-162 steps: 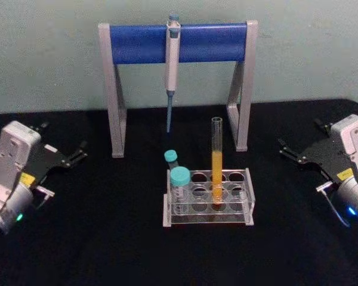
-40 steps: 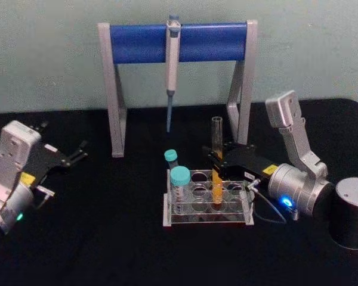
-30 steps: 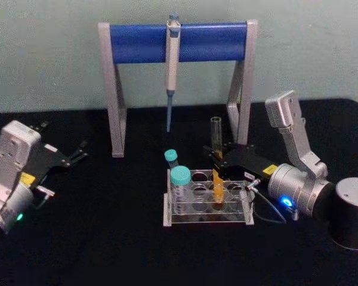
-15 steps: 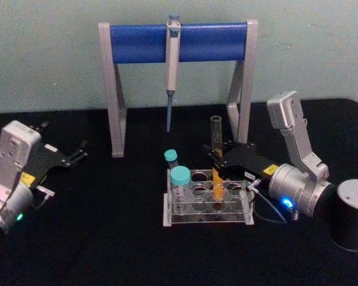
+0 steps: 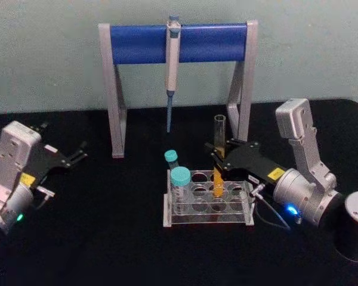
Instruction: Pick up the test tube from the test tube rack, shake it, then place it back into the test tube rack.
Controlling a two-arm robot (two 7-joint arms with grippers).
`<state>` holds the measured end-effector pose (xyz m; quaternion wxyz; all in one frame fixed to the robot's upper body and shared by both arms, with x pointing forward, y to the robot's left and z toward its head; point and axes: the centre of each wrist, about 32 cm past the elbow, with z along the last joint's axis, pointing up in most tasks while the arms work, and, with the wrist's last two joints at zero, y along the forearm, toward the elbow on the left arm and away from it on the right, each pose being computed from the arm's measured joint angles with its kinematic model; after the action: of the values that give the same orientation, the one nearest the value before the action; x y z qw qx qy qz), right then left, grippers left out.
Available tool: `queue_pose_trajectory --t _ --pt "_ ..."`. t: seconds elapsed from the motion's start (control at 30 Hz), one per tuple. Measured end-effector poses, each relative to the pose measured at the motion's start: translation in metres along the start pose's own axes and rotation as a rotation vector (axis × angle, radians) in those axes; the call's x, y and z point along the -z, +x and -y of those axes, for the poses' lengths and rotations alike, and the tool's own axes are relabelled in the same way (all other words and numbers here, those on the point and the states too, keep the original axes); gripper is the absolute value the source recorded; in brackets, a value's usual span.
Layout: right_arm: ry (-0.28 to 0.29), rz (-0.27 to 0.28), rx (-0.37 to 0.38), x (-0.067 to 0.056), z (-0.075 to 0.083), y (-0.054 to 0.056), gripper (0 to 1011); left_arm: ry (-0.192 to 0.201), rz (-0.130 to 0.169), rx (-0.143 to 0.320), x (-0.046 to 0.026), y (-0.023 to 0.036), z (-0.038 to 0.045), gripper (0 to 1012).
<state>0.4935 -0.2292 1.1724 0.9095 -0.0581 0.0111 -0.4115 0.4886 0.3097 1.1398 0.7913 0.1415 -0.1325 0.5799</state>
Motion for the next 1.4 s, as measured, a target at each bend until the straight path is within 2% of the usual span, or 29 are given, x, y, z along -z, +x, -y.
queue_pose_trajectory --t 0.23,0.4,0.7,1.0,1.4 --pt "0.035 0.025 0.003 -0.001 0.005 -0.004 229 0.000 0.000 0.000 0.0000 0.0000 0.0000 1001" --pt "0.068 0.034 0.005 -0.008 0.009 -0.006 229 0.000 0.000 0.000 0.0000 0.0000 0.0000 1002" --pt "0.134 0.060 0.006 -0.025 0.013 -0.005 229 0.000 0.000 0.000 0.0000 0.0000 0.0000 1001" --pt "0.183 0.076 -0.009 -0.042 0.008 -0.001 229 0.000 0.000 0.000 0.0000 0.0000 0.0000 1001" --pt "0.190 0.074 -0.005 -0.043 0.000 0.003 229 0.000 0.000 0.000 0.0000 0.0000 0.0000 1001"
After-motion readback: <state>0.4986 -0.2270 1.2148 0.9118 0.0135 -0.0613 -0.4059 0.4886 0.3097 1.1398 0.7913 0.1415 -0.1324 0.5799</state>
